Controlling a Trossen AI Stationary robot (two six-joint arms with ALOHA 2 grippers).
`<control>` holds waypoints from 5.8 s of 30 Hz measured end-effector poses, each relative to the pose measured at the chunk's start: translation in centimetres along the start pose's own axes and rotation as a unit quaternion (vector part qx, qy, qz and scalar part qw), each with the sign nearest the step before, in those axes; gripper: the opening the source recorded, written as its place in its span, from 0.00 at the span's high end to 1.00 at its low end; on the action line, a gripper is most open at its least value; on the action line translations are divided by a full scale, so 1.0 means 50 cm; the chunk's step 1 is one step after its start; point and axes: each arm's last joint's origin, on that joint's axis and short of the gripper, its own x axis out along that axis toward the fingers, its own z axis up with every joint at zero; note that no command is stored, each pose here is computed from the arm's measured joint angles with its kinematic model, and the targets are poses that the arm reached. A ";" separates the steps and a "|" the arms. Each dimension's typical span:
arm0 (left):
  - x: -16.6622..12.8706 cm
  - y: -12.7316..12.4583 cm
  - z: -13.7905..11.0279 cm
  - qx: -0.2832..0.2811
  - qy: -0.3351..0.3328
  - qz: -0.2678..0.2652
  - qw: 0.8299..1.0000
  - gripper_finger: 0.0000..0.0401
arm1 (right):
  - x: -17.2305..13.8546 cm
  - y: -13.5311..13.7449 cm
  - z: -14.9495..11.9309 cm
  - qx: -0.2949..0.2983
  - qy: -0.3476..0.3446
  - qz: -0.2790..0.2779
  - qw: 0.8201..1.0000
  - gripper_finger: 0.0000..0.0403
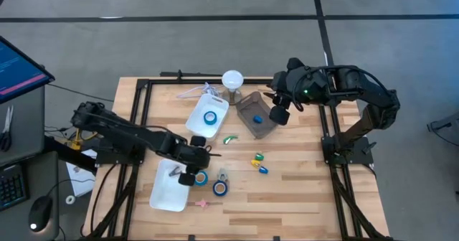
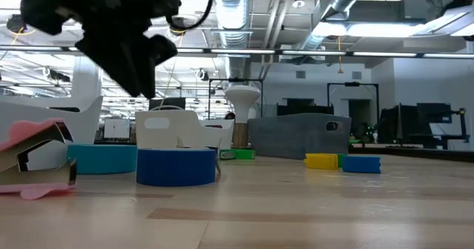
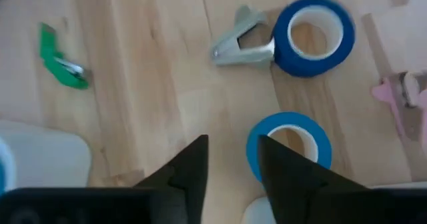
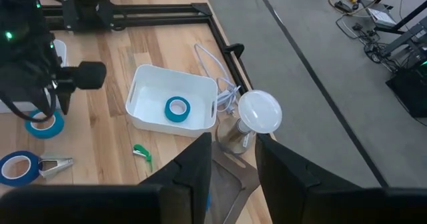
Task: Pick and place Stapler, Stapler remover, tape
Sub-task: Put the blue tape into the top white bin, then put the gray staple remover into the bottom white bin
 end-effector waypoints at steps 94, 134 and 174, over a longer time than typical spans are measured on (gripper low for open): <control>0.058 0.391 -0.117 -0.327 0.053 0.120 0.936 0.96 | 0.004 -0.010 0.015 -0.002 -0.033 -0.012 0.999 0.73; -0.050 0.380 -0.095 -0.318 -0.038 0.159 0.934 0.66 | 0.005 -0.012 0.016 -0.012 -0.034 -0.011 0.999 0.73; -0.159 0.019 0.023 -0.399 -0.178 -0.041 0.898 0.93 | 0.006 -0.013 0.007 -0.035 -0.011 -0.012 0.999 0.73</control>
